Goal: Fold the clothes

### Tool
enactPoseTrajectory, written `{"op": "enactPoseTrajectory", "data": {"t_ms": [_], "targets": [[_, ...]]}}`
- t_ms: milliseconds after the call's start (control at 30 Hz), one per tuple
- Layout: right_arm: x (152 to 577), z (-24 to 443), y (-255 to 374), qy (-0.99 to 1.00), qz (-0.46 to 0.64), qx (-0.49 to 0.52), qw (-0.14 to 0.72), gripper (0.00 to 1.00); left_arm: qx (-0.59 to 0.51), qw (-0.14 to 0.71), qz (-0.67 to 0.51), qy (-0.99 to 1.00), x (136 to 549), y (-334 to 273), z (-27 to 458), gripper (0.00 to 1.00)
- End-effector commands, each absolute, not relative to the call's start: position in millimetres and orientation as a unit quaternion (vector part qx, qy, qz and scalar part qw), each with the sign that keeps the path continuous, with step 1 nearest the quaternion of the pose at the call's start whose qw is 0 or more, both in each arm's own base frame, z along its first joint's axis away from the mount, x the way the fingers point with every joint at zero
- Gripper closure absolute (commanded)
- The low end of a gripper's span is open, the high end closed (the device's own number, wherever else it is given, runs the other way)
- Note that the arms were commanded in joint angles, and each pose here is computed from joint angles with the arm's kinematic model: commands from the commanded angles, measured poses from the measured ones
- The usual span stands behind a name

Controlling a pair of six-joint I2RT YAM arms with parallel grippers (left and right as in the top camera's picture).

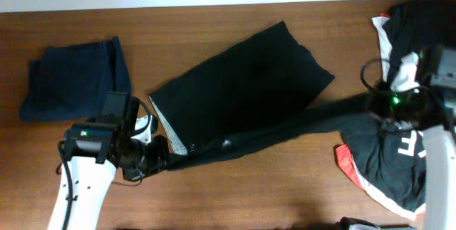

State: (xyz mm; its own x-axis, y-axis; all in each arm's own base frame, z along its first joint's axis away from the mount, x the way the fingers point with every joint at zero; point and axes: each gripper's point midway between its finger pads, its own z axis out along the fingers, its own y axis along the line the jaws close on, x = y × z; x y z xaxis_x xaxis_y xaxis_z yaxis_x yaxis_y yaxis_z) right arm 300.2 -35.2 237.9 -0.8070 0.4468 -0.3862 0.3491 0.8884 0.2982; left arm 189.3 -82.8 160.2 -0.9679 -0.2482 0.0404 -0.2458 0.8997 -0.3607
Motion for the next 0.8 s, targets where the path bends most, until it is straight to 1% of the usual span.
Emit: {"op": "enactPoseTrajectory", "data": {"t_ms": [0,133,200,333,400,567,767], "targets": [[349.8,236.9,-56.2,0.938,0.034,0.191,0.287,0.96,-0.209,0.025,-0.096,0.973,204.3,-47.1,132.0,1.0],[404.9,232.9,-35.0,0.928,0.047,0.151,0.338,0.96,-0.268,0.057,-0.107,0.956,231.1,-47.9,104.1,1.0],[422.8,227.5,-26.8,0.925,0.052,0.139,0.35,0.96,-0.288,0.086,-0.102,0.948,247.9,-43.4,91.8,1.0],[459.1,203.7,-9.2,0.923,0.062,0.117,0.36,0.96,-0.288,0.181,-0.089,0.936,302.1,-31.6,86.6,1.0],[473.6,190.5,-1.8,0.923,0.066,0.109,0.362,0.96,-0.287,0.21,-0.096,0.93,324.6,-32.0,84.4,1.0],[504.9,181.9,12.7,0.91,0.082,0.091,0.395,0.95,-0.288,0.225,-0.103,0.925,353.6,-34.6,62.7,1.0],[530.1,178.7,14.0,0.894,0.086,0.087,0.43,0.95,-0.307,0.22,-0.095,0.921,363.2,-20.7,43.9,1.0]]}}
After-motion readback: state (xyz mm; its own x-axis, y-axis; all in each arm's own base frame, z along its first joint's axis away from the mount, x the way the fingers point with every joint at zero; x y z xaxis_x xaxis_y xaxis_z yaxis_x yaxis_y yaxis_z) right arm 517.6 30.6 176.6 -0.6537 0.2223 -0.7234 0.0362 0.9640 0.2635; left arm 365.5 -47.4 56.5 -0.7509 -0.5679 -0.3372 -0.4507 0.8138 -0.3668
